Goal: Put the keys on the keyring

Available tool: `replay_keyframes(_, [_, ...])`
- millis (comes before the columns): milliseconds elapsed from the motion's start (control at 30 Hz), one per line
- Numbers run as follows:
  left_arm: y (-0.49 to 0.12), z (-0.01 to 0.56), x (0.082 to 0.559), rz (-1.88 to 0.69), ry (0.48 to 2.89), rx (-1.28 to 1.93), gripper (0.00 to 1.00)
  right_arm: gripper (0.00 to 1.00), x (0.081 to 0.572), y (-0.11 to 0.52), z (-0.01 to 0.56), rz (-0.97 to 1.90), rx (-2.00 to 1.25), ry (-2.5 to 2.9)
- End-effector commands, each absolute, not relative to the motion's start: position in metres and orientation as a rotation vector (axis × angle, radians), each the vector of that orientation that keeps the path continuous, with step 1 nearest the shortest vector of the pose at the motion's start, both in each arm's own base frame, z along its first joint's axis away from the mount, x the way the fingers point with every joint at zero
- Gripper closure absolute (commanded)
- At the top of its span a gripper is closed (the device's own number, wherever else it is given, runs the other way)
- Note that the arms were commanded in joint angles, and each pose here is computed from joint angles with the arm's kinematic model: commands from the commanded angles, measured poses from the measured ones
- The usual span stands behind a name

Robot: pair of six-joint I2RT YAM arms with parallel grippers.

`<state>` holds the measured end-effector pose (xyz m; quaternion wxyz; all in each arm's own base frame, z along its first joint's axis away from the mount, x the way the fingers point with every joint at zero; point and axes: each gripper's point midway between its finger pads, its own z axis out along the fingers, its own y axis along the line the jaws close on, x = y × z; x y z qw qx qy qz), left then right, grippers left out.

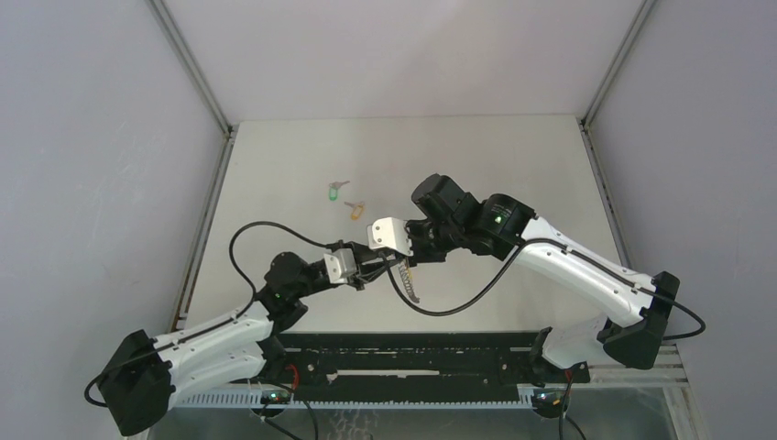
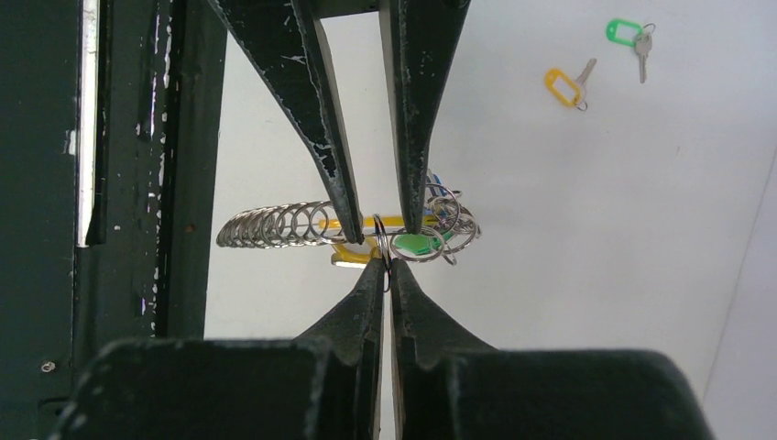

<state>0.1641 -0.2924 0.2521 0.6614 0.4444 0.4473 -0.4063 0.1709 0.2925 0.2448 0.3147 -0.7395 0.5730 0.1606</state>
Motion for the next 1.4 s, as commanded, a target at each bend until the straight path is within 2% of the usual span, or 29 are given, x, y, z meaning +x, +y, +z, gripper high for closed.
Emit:
replay_keyframes(0, [-0.298,0.288,0.162,-0.934,0.911,0.988,0.75,1.00,0.175,0.306,0.273,0.421,-1.893,1.418])
replay_keyframes(433, [-0.299,0.287,0.166,-0.920,0.927,0.974,0.81,1.00,0.169,0.312,0.275,0.454,-1.899,1.390])
replay_keyframes(500, [-0.298,0.289,0.165,-0.921,0.923,0.972,0.85,1.00,0.169,0.312,0.273,0.454,-1.902,1.395])
replay_keyframes(600, [-0.297,0.289,0.165,-0.917,0.923,0.968,0.99,1.00,0.168,0.312,0.272,0.458,-1.903,1.400])
replay_keyframes(733, [-0.295,0.291,0.164,-0.916,0.911,0.957,1.00,0.99,0.169,0.305,0.272,0.462,-1.879,1.415])
replay_keyframes(933, [-0.288,0.296,0.162,-0.915,0.885,0.909,1.00,0.77,0.180,0.288,0.285,0.541,-1.682,1.423])
replay_keyframes(1033, [-0.286,0.299,0.160,-0.927,0.868,0.888,1.00,0.70,0.175,0.284,0.296,0.642,-1.608,1.352])
replay_keyframes(1367, [-0.286,0.308,0.157,-0.957,0.832,0.867,1.00,0.66,0.170,0.289,0.299,0.906,-1.522,1.270])
